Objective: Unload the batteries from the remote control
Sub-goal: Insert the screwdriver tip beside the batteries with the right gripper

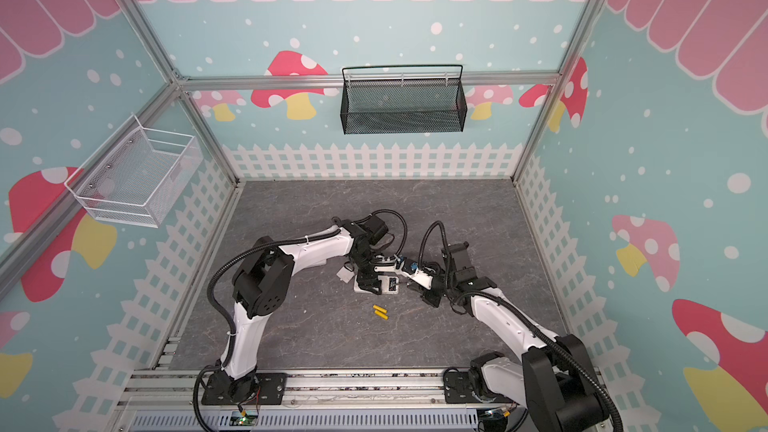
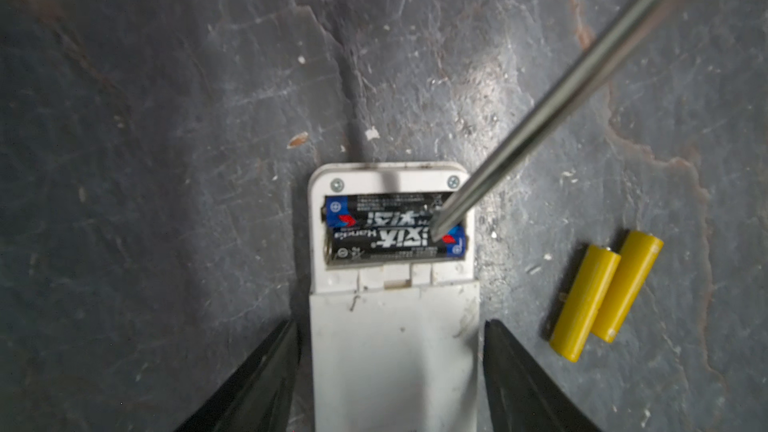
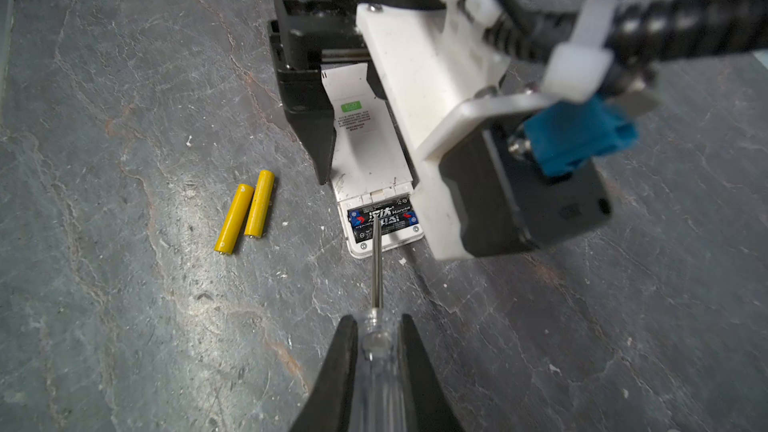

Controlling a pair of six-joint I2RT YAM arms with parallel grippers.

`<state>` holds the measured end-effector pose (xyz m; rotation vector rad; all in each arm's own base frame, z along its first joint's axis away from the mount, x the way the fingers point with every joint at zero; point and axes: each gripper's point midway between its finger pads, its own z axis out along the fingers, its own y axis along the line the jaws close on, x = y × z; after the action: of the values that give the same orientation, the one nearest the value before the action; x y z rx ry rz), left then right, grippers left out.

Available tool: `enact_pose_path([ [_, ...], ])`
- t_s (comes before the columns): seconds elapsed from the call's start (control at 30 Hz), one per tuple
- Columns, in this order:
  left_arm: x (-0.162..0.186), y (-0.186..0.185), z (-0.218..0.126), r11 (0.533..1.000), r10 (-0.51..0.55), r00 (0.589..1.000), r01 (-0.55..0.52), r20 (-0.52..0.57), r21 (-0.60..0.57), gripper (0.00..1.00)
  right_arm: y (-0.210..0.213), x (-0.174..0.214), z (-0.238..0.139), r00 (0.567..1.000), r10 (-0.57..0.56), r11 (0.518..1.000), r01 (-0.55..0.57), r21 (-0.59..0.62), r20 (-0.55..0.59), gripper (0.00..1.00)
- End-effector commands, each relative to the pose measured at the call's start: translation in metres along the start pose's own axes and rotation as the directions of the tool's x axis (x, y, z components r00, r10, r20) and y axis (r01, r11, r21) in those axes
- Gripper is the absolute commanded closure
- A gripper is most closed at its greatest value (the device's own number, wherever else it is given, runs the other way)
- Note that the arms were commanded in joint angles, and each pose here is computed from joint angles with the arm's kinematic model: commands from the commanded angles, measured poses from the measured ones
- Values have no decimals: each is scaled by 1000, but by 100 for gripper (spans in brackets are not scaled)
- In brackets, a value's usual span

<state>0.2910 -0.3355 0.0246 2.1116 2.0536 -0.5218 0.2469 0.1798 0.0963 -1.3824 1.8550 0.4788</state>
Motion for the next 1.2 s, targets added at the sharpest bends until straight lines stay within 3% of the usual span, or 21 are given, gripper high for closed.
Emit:
enact_pose_path([
  [0.0, 14, -16, 12, 999, 4, 998, -1, -65, 47, 33, 7, -1, 0, 999, -31, 999, 31, -22, 12, 100],
  [0.33, 17, -15, 14, 999, 18, 995, -15, -93, 32, 47, 17, 2, 1, 999, -32, 998, 33, -62, 15, 100],
  [1.17, 17, -15, 15, 999, 19, 995, -16, -94, 34, 48, 17, 18, 8, 997, -38, 998, 34, -61, -68, 100],
])
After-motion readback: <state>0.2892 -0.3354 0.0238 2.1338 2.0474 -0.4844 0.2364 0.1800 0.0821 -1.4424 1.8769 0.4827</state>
